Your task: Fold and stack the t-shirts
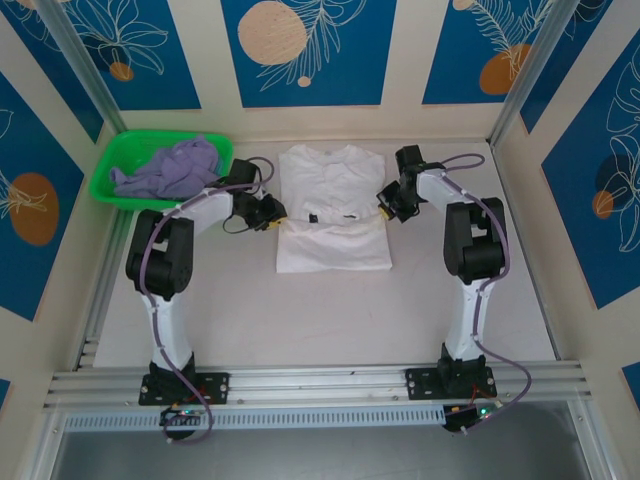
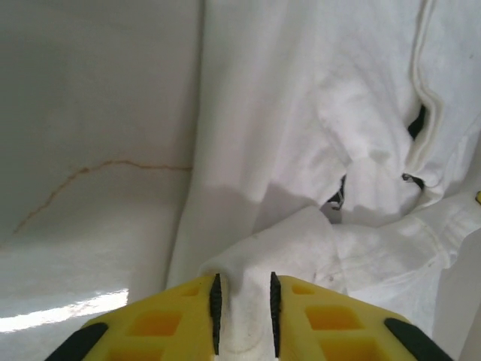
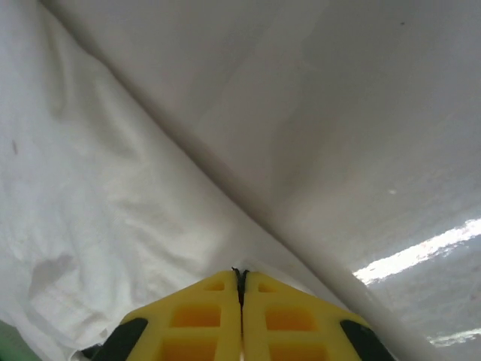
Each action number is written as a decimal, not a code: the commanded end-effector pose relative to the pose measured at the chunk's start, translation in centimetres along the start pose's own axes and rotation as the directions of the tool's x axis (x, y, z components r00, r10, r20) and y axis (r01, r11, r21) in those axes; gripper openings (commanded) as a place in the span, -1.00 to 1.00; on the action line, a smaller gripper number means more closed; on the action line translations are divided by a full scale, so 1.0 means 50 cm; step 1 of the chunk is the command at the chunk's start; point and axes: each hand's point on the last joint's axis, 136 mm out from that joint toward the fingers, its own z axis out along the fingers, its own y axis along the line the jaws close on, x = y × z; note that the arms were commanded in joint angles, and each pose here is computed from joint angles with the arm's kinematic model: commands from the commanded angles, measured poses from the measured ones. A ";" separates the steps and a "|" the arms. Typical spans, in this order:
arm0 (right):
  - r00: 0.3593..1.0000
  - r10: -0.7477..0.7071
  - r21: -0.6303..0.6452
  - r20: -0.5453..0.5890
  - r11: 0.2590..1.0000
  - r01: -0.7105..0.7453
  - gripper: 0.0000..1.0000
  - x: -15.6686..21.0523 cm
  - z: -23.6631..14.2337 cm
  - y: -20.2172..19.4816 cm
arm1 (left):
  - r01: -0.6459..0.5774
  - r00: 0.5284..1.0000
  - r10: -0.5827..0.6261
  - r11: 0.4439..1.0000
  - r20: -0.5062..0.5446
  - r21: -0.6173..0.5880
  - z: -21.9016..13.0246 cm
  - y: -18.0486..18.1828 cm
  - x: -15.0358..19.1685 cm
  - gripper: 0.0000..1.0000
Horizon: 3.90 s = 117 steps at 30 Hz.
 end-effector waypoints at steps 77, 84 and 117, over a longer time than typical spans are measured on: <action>0.847 -0.527 -0.143 -0.066 0.846 0.514 -0.72 0.415 -0.047 -0.149 | -0.219 0.974 0.224 0.971 0.045 -0.092 -0.111 0.033 0.301 0.22; 0.869 -0.489 -0.136 -0.076 0.868 0.477 -0.74 0.379 -0.027 -0.131 | -0.197 0.978 0.204 0.973 0.053 -0.118 -0.100 0.043 0.265 0.29; 0.940 -0.321 -0.287 -0.114 0.917 0.278 -0.47 0.280 -0.044 -0.102 | -0.311 0.949 0.309 0.950 0.070 0.026 -0.093 -0.097 0.236 -0.35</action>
